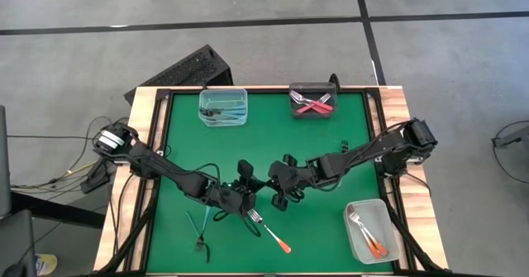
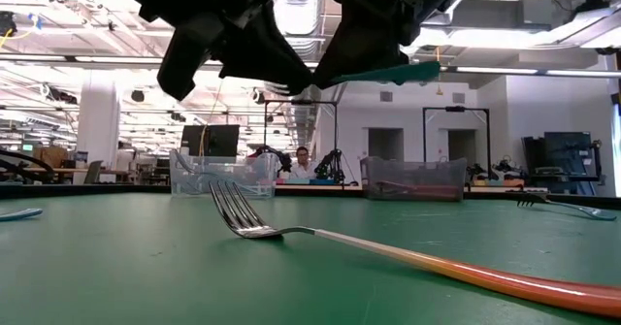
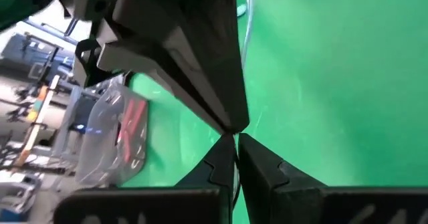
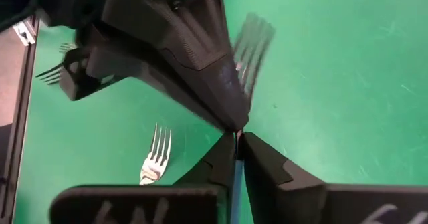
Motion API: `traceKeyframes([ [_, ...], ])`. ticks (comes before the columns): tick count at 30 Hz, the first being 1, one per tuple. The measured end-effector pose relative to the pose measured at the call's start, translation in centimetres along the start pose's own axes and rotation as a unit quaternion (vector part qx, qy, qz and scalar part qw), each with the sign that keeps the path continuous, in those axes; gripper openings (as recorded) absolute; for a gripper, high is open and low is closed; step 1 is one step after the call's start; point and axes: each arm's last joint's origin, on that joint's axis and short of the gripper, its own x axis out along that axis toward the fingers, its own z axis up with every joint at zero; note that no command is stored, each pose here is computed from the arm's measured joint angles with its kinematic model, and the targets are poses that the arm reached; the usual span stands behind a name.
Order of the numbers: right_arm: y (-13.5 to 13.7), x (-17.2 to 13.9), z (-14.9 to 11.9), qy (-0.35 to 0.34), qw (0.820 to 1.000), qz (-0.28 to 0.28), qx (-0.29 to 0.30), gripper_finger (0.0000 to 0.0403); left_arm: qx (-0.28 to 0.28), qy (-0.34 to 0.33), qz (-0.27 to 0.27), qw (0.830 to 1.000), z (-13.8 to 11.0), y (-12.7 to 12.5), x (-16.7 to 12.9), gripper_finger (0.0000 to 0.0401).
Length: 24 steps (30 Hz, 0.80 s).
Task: Sort silverware by color (type)
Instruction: Put the black fork into the transparent bin
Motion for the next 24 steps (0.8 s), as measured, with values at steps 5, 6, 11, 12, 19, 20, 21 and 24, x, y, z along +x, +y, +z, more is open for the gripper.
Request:
traceKeyframes([
  [5, -0.2, 0.0, 0.3, -0.005, 1.000, 0.005, -0.010, 0.0075, 0.018, 0.050, 0.014, 0.998, -1.3, 0.6, 0.8, 0.0000],
  [6, -0.2, -0.1, 0.3, -0.004, 1.000, 0.005, -0.012, 0.0078, 0.019, 0.062, 0.017, 0.998, -1.7, 1.0, 1.0, 0.0000],
  [11, -0.6, -1.1, 0.9, -0.014, 1.000, -0.004, -0.024, 0.0087, -0.010, 0.135, 0.021, 0.991, -4.0, 4.0, 1.6, 0.0000],
  [12, -0.7, -1.3, 0.9, -0.015, 0.999, -0.010, -0.027, 0.0087, -0.016, 0.149, 0.024, 0.988, -4.5, 5.0, 1.6, 0.0000],
  [19, -1.0, -1.9, 0.3, -0.008, 0.995, -0.084, -0.049, 0.0087, -0.067, 0.225, 0.057, 0.970, -8.8, 13.3, 0.3, 0.0000],
  [20, -1.2, -2.0, 0.2, -0.005, 0.994, -0.098, -0.051, 0.0087, -0.082, 0.235, 0.063, 0.966, -9.6, 14.5, 0.0, 0.0000],
  [21, -1.3, -2.0, 0.1, -0.002, 0.992, -0.112, -0.052, 0.0087, -0.097, 0.246, 0.069, 0.962, -10.6, 15.6, -0.3, 0.0000],
  [24, -1.7, -2.1, -0.4, 0.013, 0.988, -0.147, -0.041, 0.0087, -0.124, 0.276, 0.081, 0.950, -13.5, 17.9, -1.4, 0.0000],
])
